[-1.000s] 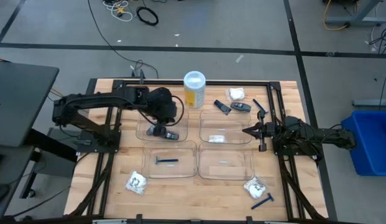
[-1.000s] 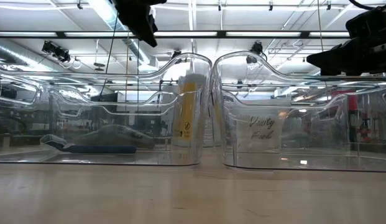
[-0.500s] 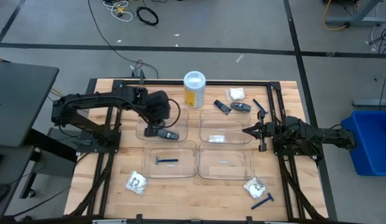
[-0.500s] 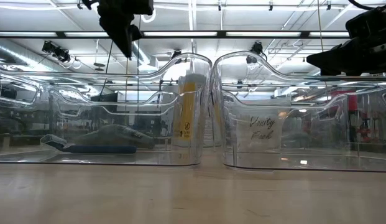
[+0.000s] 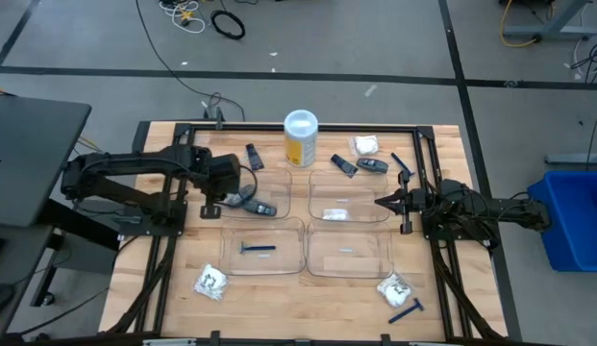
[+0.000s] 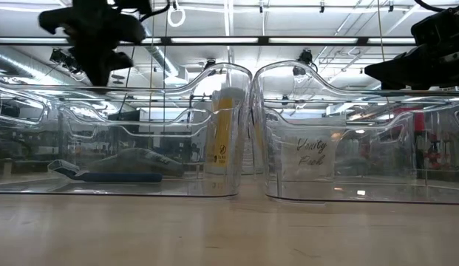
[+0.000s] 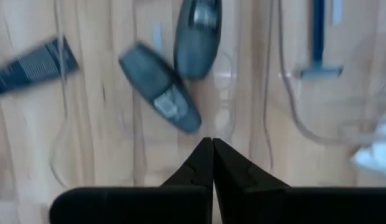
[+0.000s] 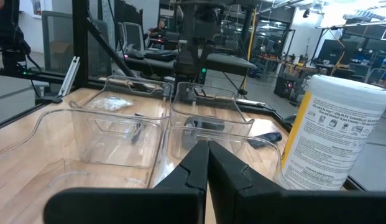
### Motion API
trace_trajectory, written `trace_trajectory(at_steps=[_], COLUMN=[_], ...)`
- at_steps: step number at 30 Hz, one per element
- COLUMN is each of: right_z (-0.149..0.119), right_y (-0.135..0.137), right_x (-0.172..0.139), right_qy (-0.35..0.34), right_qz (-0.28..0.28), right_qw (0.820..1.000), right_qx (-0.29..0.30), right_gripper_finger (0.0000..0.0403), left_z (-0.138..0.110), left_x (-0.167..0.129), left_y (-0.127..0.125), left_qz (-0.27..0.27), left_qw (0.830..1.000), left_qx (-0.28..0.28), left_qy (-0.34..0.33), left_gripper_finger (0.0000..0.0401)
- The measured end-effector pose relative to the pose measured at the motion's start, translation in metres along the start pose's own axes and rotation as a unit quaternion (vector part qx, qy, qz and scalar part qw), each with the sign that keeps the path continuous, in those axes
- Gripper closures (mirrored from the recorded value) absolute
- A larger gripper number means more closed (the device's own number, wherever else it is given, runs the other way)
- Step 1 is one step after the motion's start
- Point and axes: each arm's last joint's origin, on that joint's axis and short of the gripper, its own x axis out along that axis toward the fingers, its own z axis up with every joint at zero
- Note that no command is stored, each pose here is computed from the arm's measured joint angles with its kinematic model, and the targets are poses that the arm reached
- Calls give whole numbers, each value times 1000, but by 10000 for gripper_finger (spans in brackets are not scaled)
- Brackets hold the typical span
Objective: Pick & Place Travel size toiletries
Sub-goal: Adjust the top left transparent bin
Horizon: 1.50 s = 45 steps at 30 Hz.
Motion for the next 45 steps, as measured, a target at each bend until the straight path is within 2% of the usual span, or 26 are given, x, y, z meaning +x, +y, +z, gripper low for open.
trace_trajectory(at_steps=[6, 12, 18, 23, 38, 45], right_z=[0, 0, 0, 0, 0, 0], right_y=[0, 0, 0, 0, 0, 0], right_x=[0, 0, 0, 0, 0, 0], right_qy=[0, 0, 0, 0, 0, 0], right_qz=[0, 0, 0, 0, 0, 0], right_qw=[1000, 1000, 1000, 1000, 1000, 1000], right_qx=[0, 0, 0, 0, 0, 0], right_gripper_finger=[390, 390, 390, 390, 390, 390], left_z=[-31, -46, -62, -69, -60, -52], left_x=[0, 0, 17, 28, 46, 47], left_y=[2, 9, 14, 19, 25, 26], left_qz=[17, 21, 14, 31, 54, 26], left_qw=[998, 997, 992, 990, 996, 1000], left_qx=[-17, -35, -47, -35, 0, 14], left_qy=[51, 69, 114, 134, 66, 11], left_gripper_finger=[397, 396, 398, 396, 395, 397])
